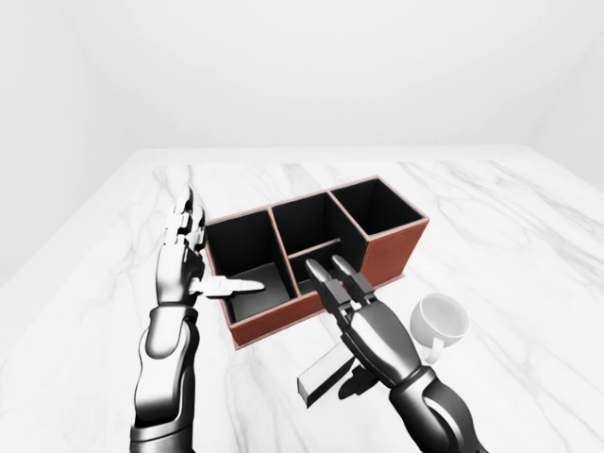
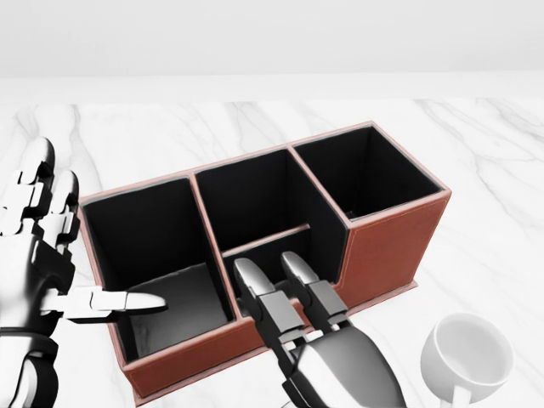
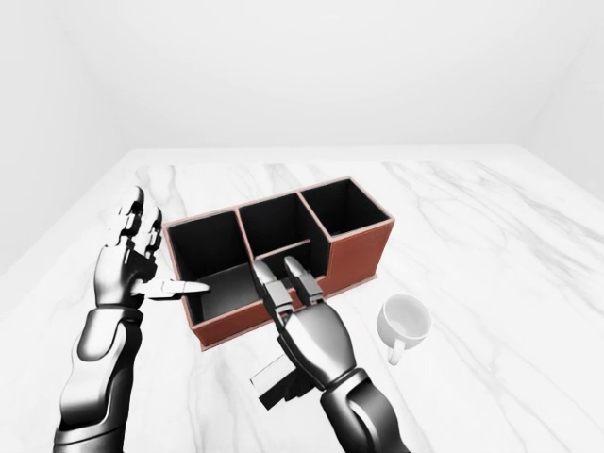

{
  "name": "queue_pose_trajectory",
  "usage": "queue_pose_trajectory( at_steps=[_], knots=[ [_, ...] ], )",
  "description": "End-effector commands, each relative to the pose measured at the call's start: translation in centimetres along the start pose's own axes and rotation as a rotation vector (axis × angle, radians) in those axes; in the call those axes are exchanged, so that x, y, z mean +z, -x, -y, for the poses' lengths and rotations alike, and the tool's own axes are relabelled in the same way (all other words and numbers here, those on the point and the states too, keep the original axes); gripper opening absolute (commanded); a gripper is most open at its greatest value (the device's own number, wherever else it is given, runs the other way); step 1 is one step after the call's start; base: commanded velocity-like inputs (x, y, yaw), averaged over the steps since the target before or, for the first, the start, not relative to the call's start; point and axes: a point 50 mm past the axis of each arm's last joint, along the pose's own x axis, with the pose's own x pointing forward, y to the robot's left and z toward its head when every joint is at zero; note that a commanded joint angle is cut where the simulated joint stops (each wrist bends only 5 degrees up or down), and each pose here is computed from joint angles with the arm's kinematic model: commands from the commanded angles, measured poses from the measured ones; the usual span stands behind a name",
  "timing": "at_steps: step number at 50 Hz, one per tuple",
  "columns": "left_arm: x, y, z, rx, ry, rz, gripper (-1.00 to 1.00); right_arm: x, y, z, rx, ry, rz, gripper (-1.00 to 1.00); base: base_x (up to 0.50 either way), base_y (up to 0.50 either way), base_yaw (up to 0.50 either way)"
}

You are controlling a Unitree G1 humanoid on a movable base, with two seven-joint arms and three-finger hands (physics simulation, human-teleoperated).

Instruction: Pick up the book and place it in the front compartment of the caddy.

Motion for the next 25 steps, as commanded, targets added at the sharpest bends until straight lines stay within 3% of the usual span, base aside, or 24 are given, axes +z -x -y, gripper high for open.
queue_pose_trajectory(
  at_steps=[1, 25],
  knots=[
    [0.1, -0.2, -0.2, 0.006, 0.0, 0.003, 1.0, 0.0, 0.0, -0.6, 0.012, 0.015, -0.006, 1.0, 0.0, 0.0, 0.0],
    [0.0, -0.4, -0.6, 0.009, 0.0, 0.003, 1.0, -0.4, -0.9, -2.3, 0.049, 0.027, -0.008, 1.0, 0.0, 0.0, 0.0]
  ],
)
